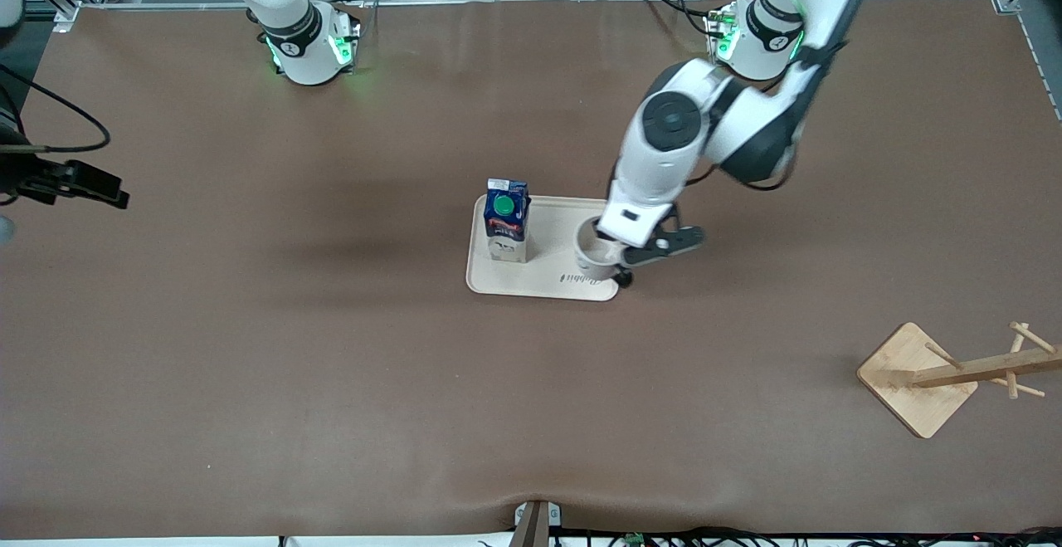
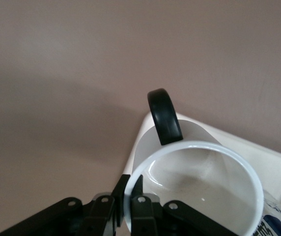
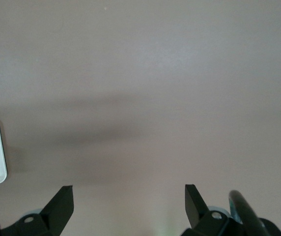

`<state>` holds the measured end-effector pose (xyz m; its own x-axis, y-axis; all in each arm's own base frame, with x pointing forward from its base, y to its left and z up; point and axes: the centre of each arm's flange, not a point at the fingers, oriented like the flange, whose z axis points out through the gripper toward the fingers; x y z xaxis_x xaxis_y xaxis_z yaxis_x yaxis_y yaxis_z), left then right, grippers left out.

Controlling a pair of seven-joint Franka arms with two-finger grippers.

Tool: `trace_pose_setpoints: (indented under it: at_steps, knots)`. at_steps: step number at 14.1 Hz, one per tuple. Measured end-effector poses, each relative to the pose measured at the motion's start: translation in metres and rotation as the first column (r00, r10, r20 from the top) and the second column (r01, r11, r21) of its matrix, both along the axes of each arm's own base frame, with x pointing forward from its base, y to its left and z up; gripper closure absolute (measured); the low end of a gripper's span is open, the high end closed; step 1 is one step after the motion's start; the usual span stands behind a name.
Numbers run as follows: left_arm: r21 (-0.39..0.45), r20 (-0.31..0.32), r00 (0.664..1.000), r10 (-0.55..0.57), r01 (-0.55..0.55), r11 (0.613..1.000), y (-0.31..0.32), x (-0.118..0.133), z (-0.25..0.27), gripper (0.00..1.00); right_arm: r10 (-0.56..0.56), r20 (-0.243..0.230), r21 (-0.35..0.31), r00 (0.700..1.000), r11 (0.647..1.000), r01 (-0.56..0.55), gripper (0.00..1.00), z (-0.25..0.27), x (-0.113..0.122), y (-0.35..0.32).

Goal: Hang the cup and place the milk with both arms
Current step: 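Carry the mug to the wooden stand while the right gripper grasps the milk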

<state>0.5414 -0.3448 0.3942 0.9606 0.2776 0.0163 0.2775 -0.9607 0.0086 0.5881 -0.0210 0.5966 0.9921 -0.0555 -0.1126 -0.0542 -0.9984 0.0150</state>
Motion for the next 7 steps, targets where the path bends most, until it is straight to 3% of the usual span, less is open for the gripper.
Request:
trace_pose_setpoints:
  at_steps: [4, 7]
  knots:
    - [0.028, 0.009, 0.996, -0.087, 0.087, 0.996, 0.09, 0.03, 0.078, 0.93, 0.063, -0.048, 0.001, 0.997, 0.998, -0.063, 0.0, -0.017, 0.004, 0.04]
    - [0.039, 0.04, 0.989, -0.144, 0.142, 0.989, 0.165, 0.045, 0.112, 0.93, 0.069, -0.08, 0.06, 0.994, 0.996, -0.064, 0.0, -0.037, 0.009, 0.074]
